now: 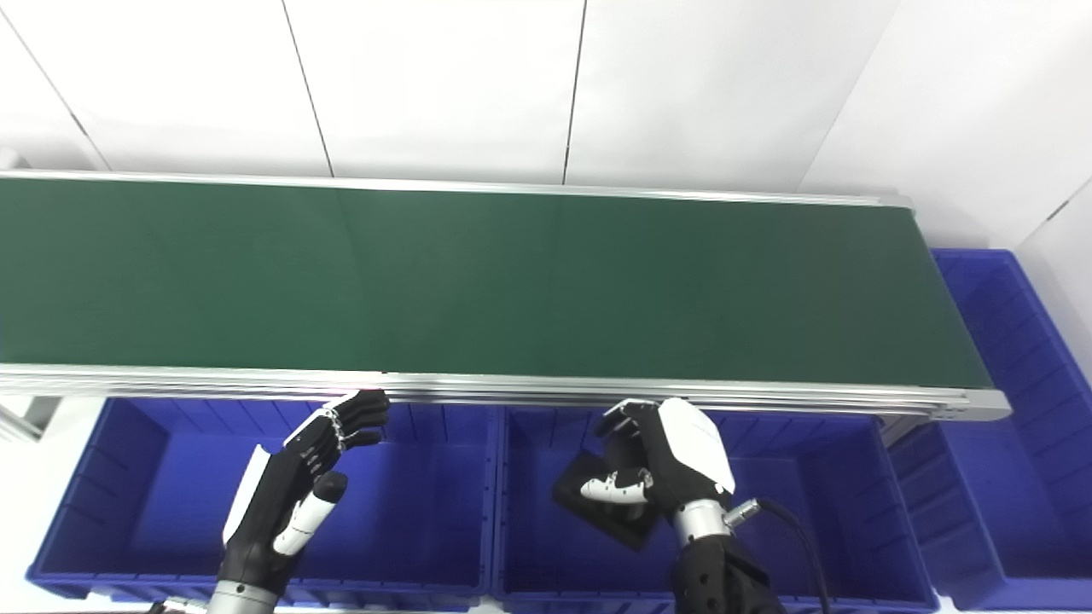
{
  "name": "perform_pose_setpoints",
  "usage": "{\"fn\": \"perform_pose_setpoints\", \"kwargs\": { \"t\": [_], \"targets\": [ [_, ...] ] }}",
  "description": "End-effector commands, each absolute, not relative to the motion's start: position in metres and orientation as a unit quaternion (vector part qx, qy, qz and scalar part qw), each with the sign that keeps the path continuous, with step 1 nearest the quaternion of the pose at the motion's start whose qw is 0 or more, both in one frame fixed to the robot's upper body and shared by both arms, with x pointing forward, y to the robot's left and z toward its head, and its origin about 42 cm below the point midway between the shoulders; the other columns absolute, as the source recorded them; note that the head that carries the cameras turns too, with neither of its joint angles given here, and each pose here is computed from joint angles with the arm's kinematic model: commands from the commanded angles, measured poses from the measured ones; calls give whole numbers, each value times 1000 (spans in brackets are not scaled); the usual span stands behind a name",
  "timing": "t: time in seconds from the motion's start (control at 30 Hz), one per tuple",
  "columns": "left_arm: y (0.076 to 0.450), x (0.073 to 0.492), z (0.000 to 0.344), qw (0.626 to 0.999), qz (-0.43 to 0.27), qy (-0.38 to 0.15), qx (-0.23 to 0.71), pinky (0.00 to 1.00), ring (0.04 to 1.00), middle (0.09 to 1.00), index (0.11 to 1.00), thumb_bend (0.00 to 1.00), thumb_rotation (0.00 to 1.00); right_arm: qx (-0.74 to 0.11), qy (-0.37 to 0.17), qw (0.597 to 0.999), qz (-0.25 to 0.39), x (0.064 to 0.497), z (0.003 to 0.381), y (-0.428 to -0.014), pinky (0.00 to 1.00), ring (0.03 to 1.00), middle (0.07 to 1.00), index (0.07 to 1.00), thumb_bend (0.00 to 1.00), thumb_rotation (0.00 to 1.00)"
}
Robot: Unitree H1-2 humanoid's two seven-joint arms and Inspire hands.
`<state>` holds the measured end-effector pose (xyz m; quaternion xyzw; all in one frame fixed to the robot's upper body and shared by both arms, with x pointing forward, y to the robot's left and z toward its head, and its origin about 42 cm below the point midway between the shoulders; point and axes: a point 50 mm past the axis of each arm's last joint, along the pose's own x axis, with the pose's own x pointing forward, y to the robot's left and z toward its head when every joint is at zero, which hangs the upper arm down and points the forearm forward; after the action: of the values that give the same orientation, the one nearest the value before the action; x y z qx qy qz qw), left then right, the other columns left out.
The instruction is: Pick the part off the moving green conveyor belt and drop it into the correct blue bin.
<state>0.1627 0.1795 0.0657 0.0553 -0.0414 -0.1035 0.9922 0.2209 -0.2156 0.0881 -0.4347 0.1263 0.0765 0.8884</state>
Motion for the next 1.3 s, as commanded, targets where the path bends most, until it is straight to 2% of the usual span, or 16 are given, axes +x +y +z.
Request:
{"fn": "perform_pose_setpoints", "kwargs": {
  "t": [0.0,0.03,0.13,0.2,0.27,0.37,0.43,0.5,0.57,0.67,0.8,1.03,1.27],
  "targets": [
    [178,164,73,991,-102,-68,48,731,782,803,788,728,864,-435,73,895,68,218,105,-213,943,948,928,830,618,86],
    [178,164,73,991,-102,-69,49,728,784,805,789,728,869,-433,68,896,67,215,107,-213,968,970,946,848,646,190],
    [178,163,73,991,-103,-70,49,726,786,807,790,721,868,-428,58,899,66,208,112,-212,970,985,967,883,696,319],
    [178,162,73,991,-104,-71,48,729,788,809,792,718,867,-426,59,900,65,204,114,-212,972,990,974,896,711,350],
    [178,161,72,991,-104,-72,48,731,789,810,796,719,867,-421,56,903,64,198,118,-211,987,999,996,939,743,423],
    [178,161,72,990,-105,-73,53,731,790,812,798,726,875,-387,32,919,71,188,122,-208,992,1000,999,964,749,470],
    [178,160,72,991,-106,-71,49,729,789,811,799,734,872,-339,16,938,73,178,124,-204,962,995,996,972,749,504],
    [178,159,73,991,-108,-70,48,735,798,819,804,742,873,-295,-1,953,71,168,126,-200,888,979,994,984,772,575],
    [178,158,74,990,-110,-71,49,736,803,824,807,748,876,-257,-15,964,73,158,127,-195,872,973,999,997,775,640],
    [177,158,75,989,-115,-74,48,739,806,828,811,751,877,-216,-33,973,77,147,128,-189,848,962,1000,1000,786,671],
    [176,157,78,989,-118,-72,45,756,822,840,823,749,866,-183,-46,979,78,144,122,-185,899,962,983,1000,799,742],
    [173,157,84,990,-114,-76,41,760,826,848,828,757,865,-119,-57,988,81,146,116,-187,944,963,967,998,766,755],
    [171,159,95,990,-113,-78,33,762,832,853,839,757,858,-89,-65,990,84,149,118,-188,957,952,959,1000,760,801]
  ]
}}
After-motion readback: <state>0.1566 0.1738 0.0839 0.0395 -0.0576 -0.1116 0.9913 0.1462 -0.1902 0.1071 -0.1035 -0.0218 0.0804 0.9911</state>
